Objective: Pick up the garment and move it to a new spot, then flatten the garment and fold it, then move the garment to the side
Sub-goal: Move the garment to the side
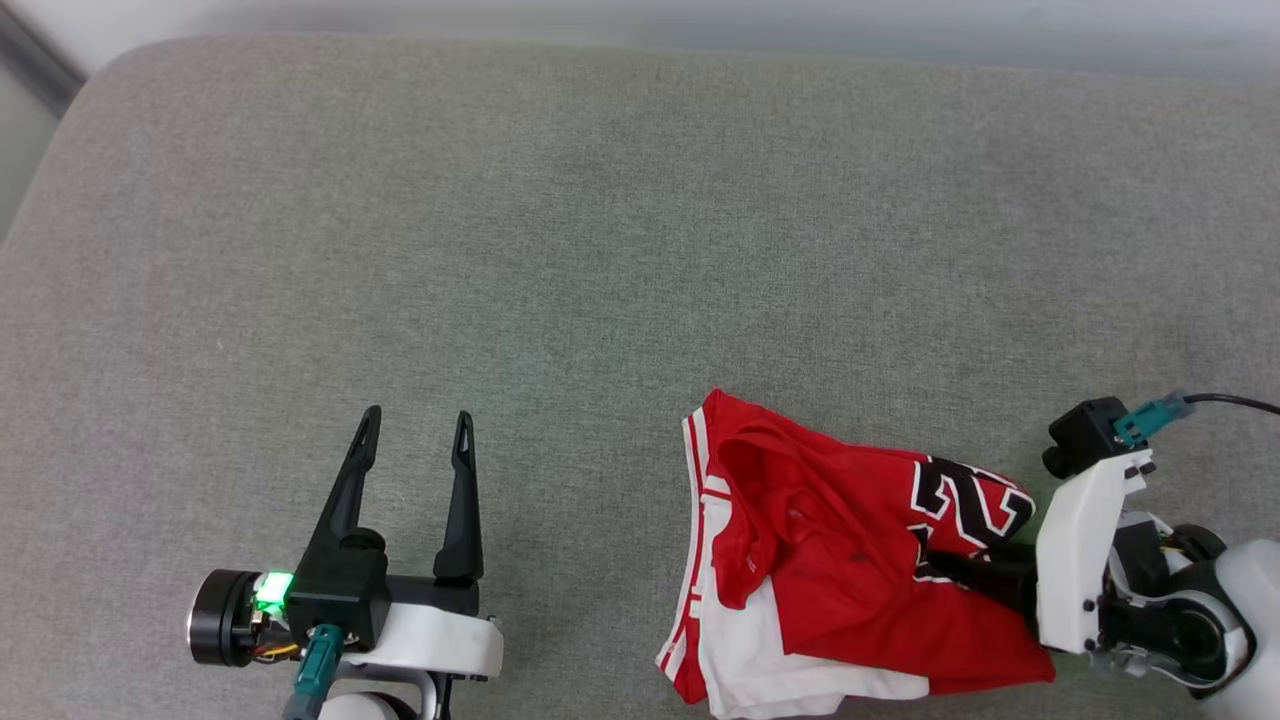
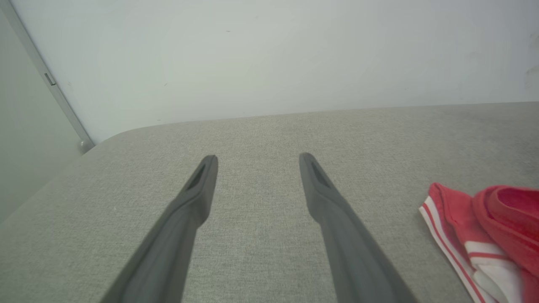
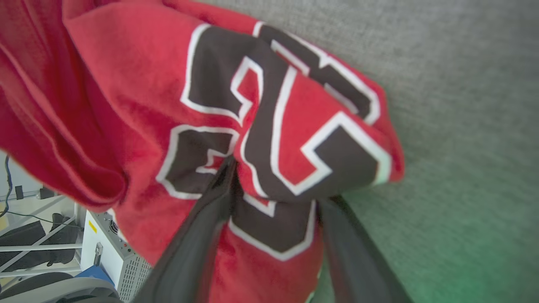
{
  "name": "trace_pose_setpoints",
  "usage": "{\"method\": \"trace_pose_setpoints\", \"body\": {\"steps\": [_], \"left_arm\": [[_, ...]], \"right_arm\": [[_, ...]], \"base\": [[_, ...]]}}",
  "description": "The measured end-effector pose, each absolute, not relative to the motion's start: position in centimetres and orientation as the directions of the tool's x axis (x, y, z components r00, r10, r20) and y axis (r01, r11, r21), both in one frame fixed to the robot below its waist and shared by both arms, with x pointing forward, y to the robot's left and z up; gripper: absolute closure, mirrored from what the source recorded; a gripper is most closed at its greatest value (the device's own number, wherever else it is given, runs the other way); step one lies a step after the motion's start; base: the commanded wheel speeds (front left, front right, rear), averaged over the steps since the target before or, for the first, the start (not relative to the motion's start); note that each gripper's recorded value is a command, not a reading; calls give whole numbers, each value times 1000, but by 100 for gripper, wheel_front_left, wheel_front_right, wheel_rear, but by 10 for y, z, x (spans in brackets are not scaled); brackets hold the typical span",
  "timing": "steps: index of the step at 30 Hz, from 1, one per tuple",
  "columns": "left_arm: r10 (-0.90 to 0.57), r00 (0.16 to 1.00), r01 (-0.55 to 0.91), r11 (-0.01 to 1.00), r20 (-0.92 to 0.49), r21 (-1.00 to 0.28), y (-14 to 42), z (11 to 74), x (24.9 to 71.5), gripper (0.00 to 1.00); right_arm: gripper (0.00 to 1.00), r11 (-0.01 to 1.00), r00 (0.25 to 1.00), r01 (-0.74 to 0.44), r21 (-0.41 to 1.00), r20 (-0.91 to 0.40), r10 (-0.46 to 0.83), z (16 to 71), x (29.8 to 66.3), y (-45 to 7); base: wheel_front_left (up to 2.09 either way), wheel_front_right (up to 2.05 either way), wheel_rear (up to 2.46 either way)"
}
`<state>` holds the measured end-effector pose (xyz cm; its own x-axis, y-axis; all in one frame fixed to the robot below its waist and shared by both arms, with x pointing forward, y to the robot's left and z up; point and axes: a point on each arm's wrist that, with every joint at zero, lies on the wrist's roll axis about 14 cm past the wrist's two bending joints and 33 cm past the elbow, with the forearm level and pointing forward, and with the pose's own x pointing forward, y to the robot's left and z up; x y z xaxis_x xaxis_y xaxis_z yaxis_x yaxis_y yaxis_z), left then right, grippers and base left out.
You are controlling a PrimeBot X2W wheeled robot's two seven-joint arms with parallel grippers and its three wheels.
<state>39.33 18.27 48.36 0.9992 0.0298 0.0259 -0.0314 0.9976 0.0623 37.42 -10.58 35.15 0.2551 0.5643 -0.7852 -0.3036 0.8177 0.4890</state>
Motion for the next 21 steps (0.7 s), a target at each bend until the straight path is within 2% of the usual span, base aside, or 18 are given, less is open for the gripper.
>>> {"method": "trace_pose_setpoints", "body": {"steps": [7,15,21], "left_arm": [[37,999,-39,997,40,60,183,490,386,0],[23,998,-26,998,59,50,175,497,376,0],[-21,997,19,999,72,34,159,500,381,0]], "right_arm": [[100,811,325,-395,432,-759,563,369,377,-103],[100,813,520,-546,200,-681,516,441,403,-132],[100,828,615,-558,54,-643,457,487,401,-167]], "base": [[0,0,0],[0,0,0],[0,0,0]]}}
